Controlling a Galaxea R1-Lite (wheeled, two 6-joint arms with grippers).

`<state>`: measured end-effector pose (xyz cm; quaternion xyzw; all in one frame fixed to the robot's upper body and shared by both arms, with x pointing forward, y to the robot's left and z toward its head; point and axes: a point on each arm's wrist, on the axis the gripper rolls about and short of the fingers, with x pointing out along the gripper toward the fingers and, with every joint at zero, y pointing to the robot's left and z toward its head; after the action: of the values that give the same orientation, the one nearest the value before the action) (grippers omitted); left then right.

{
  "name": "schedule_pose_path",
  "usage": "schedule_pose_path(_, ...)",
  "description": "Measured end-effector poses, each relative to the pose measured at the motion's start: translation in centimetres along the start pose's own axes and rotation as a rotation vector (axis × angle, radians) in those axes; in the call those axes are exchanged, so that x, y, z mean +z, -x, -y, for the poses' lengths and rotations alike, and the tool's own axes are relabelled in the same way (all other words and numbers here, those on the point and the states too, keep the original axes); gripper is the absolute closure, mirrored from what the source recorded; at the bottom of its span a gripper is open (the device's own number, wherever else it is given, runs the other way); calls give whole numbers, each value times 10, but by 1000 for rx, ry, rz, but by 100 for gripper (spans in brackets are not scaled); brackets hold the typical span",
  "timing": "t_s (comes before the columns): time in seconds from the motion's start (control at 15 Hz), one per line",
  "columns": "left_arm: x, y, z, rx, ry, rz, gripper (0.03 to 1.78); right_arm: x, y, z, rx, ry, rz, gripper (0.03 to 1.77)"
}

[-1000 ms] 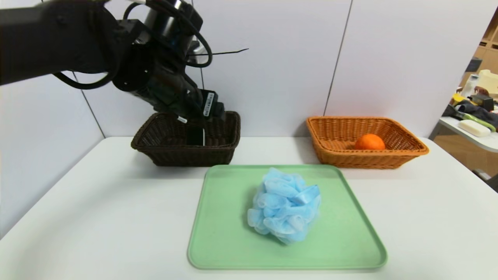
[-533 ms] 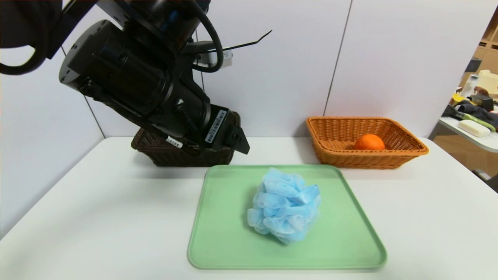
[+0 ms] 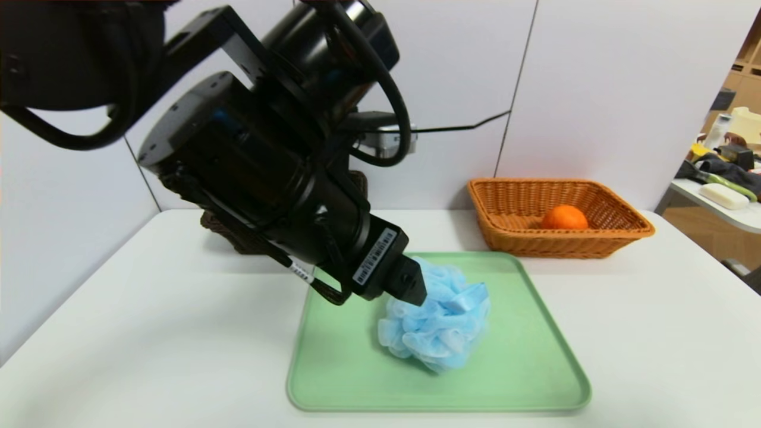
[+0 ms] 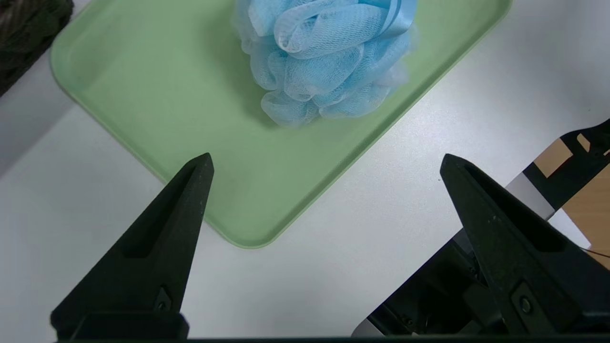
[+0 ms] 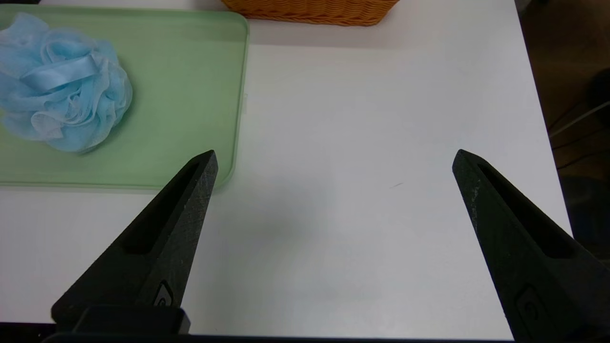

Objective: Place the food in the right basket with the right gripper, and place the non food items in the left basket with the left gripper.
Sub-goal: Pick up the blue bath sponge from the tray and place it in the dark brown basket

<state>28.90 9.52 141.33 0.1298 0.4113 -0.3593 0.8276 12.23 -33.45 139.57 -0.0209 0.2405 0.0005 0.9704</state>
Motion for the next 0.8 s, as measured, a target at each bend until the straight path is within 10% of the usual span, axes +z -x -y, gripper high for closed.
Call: schedule_pose_path(0.8, 10, -79, 16, -18, -29, -72, 12, 15, -14, -4, 35, -19, 33, 10)
